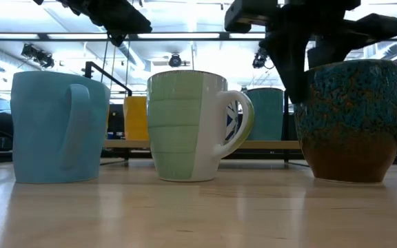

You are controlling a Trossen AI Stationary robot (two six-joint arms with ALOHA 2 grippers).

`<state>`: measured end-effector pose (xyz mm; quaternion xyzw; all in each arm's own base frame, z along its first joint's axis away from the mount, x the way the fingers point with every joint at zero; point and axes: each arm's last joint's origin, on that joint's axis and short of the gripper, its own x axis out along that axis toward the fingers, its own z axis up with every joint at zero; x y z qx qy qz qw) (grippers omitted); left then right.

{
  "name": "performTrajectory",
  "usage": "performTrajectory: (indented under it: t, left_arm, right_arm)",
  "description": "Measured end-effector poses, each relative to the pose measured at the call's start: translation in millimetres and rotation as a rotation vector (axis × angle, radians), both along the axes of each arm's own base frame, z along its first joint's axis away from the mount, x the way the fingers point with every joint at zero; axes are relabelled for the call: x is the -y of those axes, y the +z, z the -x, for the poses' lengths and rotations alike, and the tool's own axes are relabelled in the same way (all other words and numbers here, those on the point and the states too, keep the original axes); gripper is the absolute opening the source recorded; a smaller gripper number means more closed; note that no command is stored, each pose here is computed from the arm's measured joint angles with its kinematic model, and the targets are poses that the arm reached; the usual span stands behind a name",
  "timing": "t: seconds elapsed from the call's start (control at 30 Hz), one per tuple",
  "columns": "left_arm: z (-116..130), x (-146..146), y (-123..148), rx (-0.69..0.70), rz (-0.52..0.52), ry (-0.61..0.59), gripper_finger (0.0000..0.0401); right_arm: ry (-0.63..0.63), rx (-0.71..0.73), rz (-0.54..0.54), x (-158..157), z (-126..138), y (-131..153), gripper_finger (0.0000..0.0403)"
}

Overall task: Place coffee mugs
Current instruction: Put the blue-brown mug on the shelf

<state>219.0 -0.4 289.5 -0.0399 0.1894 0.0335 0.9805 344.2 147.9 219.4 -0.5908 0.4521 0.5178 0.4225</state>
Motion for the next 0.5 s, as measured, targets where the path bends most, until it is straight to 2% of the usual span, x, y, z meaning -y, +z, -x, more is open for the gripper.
performTrajectory:
  t: [0.33,0.5]
  left_arm:
    - [-0.1,0.0,-0.1,-0.001,0.0,0.0,0.0077]
    - [-0.1,0.0,-0.1,-0.001,0.0,0.0,0.0077]
  right_arm:
    - [-0.009,0.0,-0.009,-0.5,0.1,-0.7,0.0054]
    - [-0.02,0.003,-0.01,-0.7,0.1,-0.5,0.0045]
